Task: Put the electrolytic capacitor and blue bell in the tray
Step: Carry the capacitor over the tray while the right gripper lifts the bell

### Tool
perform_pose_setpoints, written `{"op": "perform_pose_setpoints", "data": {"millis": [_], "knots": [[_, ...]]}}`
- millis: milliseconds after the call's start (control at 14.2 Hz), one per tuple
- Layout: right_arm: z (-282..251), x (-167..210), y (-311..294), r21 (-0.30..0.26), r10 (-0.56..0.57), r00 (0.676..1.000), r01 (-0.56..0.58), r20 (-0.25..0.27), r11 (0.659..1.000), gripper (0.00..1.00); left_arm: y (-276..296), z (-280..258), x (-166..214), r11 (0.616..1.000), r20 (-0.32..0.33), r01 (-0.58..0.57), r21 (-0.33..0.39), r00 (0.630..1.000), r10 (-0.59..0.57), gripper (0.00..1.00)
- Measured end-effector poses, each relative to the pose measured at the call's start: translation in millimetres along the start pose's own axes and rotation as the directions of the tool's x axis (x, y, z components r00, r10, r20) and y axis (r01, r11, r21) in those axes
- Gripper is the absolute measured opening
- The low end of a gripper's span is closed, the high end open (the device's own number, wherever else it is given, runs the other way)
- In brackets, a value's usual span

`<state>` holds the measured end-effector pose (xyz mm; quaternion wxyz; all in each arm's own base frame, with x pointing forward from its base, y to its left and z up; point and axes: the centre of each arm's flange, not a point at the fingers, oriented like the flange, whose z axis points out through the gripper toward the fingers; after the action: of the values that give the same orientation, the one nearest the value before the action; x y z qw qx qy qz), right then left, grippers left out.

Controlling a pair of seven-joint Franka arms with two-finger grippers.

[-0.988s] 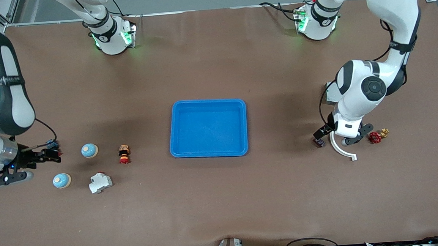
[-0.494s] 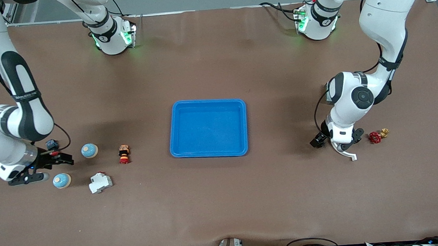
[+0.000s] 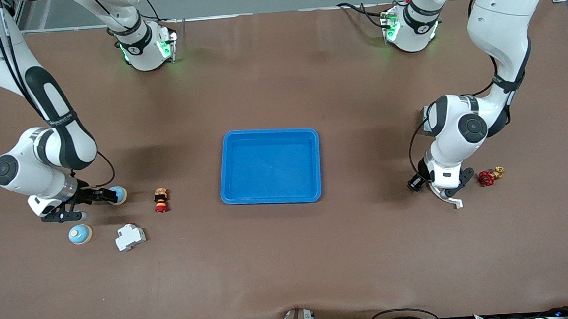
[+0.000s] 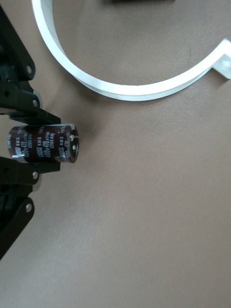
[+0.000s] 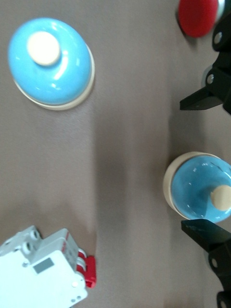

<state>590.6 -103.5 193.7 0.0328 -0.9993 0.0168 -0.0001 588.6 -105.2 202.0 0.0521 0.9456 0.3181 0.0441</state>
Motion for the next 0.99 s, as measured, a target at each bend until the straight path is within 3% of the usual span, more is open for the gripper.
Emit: {"op": "perform_pose_setpoints", "data": {"millis": [423, 635, 988], "knots": [[6.2, -14.8, -11.7, 0.000, 0.031, 0.999, -0.031, 0.008, 1.000, 1.00, 53.9, -59.0, -42.0, 0.992, 0.010, 0.119, -0.043, 0.993, -0.119, 0.33], [9.4, -19.2, -12.0, -0.004, 0.032, 0.999, -0.032, -0.010, 0.999, 1.00, 95.3, -75.0, -80.9, 0.976, 0.032, 0.204, -0.080, 0.979, -0.202, 0.33], [11.8, -20.2, -20.1, -0.005, 0.034, 0.999, -0.034, -0.014, 0.999, 0.97, 173.0, -89.1, -169.0, 0.937, 0.091, 0.340, -0.076, 0.939, -0.333, 0.33]]}}
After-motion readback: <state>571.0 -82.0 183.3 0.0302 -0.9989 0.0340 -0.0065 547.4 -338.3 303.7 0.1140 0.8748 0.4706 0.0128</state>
